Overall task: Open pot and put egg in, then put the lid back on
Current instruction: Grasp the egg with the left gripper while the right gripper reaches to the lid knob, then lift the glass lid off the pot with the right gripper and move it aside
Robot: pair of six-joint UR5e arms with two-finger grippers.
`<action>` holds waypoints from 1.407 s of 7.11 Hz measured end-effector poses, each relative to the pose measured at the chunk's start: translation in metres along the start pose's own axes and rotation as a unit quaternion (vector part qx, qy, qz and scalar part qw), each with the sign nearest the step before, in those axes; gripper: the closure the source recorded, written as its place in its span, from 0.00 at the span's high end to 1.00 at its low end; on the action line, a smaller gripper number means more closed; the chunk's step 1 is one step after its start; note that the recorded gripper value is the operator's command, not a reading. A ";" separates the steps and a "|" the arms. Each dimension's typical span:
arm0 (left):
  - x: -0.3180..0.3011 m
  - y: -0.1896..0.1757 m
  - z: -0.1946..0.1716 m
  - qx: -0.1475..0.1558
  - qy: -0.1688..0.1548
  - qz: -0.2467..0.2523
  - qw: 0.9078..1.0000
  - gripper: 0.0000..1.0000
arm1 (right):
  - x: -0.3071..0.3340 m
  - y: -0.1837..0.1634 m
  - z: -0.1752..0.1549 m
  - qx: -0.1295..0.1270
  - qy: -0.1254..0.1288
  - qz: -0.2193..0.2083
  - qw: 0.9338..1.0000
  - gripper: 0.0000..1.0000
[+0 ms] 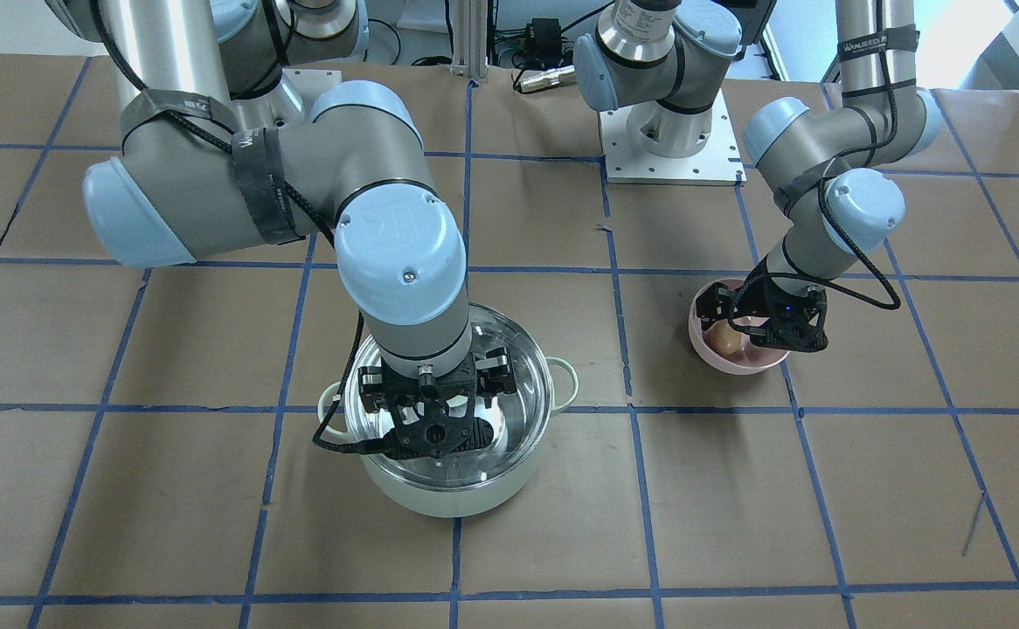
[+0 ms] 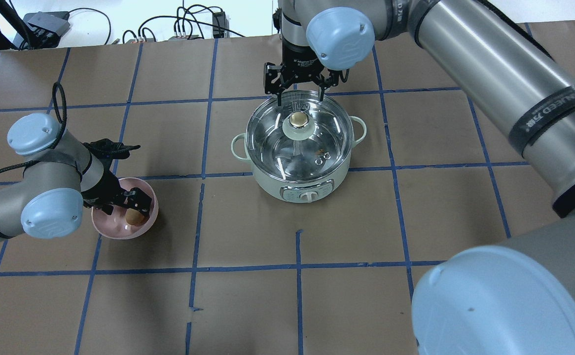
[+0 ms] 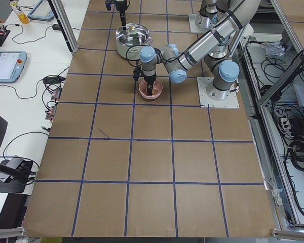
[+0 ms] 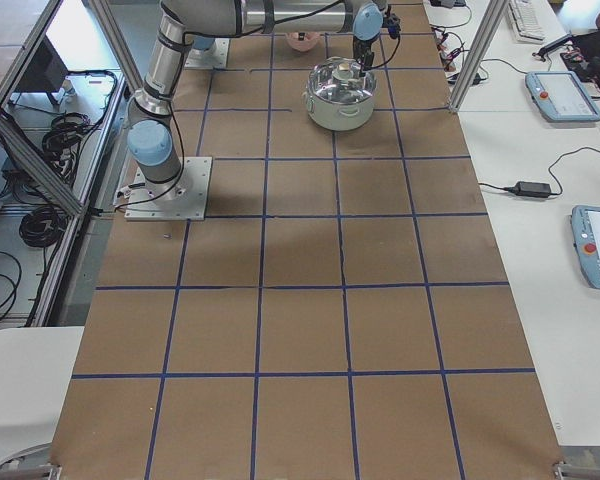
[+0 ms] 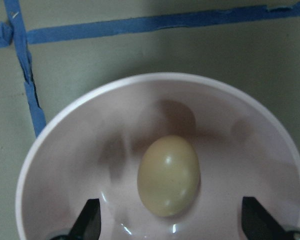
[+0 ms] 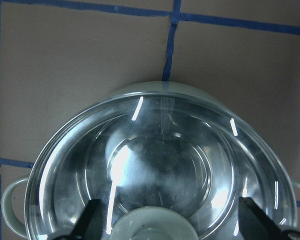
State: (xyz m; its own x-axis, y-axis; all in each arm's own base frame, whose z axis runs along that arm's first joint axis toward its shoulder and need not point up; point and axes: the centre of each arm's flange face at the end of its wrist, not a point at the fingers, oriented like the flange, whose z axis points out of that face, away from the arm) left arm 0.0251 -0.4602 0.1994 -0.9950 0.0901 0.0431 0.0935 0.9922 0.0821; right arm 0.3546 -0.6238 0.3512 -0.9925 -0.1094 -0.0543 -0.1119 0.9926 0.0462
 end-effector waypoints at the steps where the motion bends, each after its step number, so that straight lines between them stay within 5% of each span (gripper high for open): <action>1: 0.000 -0.001 0.003 -0.002 0.000 0.000 1.000 0.96 | -0.006 0.006 0.007 -0.008 0.000 0.014 1.000 0.95; 6: -0.001 -0.002 0.010 -0.007 0.005 -0.001 1.000 0.96 | -0.006 0.016 0.010 -0.017 0.011 0.019 1.000 0.75; 9: -0.003 -0.007 0.018 -0.007 0.002 0.001 1.000 0.68 | -0.003 0.025 0.011 -0.030 0.014 0.016 0.999 0.69; 10: -0.004 -0.007 0.018 -0.006 -0.001 0.002 1.000 0.46 | -0.002 0.027 0.010 -0.032 0.015 0.015 0.999 0.61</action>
State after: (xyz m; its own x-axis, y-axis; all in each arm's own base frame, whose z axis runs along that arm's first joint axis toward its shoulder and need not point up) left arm 0.0274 -0.4663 0.1810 -0.9946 0.0952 0.0422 0.0988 0.9907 0.0940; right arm 0.3543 -0.5966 0.3426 -0.9964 -0.0820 -0.0222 -0.0839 0.9902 0.1115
